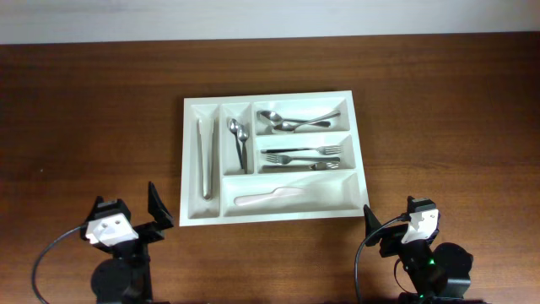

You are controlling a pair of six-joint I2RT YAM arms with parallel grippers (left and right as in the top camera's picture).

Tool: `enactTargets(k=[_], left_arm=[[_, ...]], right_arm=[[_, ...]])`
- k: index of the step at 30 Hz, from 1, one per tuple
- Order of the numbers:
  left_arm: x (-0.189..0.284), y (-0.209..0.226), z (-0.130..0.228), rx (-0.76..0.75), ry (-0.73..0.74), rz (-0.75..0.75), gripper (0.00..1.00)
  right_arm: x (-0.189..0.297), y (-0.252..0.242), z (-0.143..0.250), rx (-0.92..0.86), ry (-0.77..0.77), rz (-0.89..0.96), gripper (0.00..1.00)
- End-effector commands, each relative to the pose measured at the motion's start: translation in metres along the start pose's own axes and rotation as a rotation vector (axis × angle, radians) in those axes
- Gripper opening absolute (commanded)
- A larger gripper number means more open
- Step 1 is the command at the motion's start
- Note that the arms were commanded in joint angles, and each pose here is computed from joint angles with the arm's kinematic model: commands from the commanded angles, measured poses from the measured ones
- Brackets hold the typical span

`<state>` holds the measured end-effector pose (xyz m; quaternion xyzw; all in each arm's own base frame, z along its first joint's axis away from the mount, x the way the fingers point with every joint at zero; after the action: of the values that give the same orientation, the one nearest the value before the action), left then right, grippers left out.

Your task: Pack container

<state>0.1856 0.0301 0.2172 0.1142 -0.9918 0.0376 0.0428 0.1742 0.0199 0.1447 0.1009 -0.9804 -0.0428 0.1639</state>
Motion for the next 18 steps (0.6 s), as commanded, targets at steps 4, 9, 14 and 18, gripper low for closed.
enactTargets(k=[4,9,14,18], left_arm=[[-0.003,-0.001,0.028,-0.001,0.015,0.022,0.99],[-0.005,0.0,0.045,-0.004,0.033,0.02,0.99],[-0.008,0.0,0.055,-0.005,0.038,0.019,0.99],[-0.008,0.0,0.054,-0.003,0.029,0.017,0.99]], right_arm=[[0.0,0.002,0.001,0.007,-0.005,-0.014,0.99],[0.0,0.002,0.001,0.007,-0.005,-0.014,0.98],[0.0,0.002,0.001,0.007,-0.004,-0.014,0.99],[0.0,0.002,0.001,0.007,-0.004,-0.014,0.99]])
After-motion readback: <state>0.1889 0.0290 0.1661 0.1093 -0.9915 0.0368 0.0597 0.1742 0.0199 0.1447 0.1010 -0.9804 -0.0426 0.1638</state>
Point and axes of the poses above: each gripper's point midway between its finger pads, its own x axis back along the fingers, its own y axis along the line the jaws close on, z = x × y, the point moved 5 cm from there along x, back along the fingers, and after that the axes turned 2 degrees about -x, right-handed, at the moved point
